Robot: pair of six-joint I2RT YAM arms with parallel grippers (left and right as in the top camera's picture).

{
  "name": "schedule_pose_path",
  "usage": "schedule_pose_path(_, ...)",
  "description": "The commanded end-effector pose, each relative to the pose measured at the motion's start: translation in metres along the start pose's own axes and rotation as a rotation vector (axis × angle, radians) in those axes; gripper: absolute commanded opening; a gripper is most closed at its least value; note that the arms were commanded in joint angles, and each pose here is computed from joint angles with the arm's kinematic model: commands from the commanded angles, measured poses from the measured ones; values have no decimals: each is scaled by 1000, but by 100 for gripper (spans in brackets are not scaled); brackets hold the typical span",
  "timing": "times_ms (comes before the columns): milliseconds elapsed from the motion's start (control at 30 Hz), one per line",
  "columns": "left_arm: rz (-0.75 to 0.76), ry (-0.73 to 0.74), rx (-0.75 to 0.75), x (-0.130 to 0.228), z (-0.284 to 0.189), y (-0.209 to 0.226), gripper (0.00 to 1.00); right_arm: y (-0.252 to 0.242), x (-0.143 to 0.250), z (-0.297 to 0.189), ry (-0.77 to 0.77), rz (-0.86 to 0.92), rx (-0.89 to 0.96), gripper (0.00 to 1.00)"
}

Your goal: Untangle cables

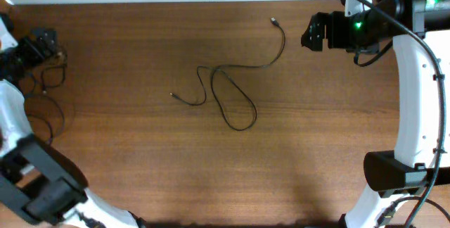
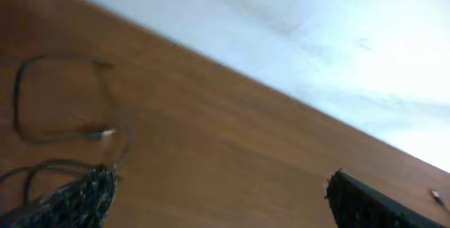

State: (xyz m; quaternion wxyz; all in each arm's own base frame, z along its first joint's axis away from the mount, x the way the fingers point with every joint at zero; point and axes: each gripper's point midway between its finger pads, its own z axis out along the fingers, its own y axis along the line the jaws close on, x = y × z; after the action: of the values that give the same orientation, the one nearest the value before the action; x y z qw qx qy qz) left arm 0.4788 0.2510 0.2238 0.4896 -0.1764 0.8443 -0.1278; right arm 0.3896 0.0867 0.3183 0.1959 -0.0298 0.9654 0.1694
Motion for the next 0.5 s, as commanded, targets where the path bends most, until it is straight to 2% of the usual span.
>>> schedule_pose_path(0,119,11,-22,-13,-40,-103,99,0,-1,2,1,-12,7,99)
schedule_pose_path(33,133,75,-29,6,-36,-133,99,0,0,2,2,-12,7,99)
schedule_pose_path(167,285,378,176,120,2,-268,99,-6,-1,2,-1,-15,42,99)
schedule_pose_path(233,355,511,236,178,15,-309,99,-8,-1,2,-2,-15,52,99)
schedule_pose_path(267,386,545,229,197,22,-318,99,-8,-1,2,-2,-15,52,99)
schedule_pose_path(300,406,607,151,231,34,-322,99,-8,0,2,2,-14,52,99)
schedule_pose_path(367,454,678,143,279,55,-335,99,-8,1,2,5,-13,52,99)
schedule_pose_path(467,477,764,128,328,76,-333,99,-8,0,2,2,-14,52,99)
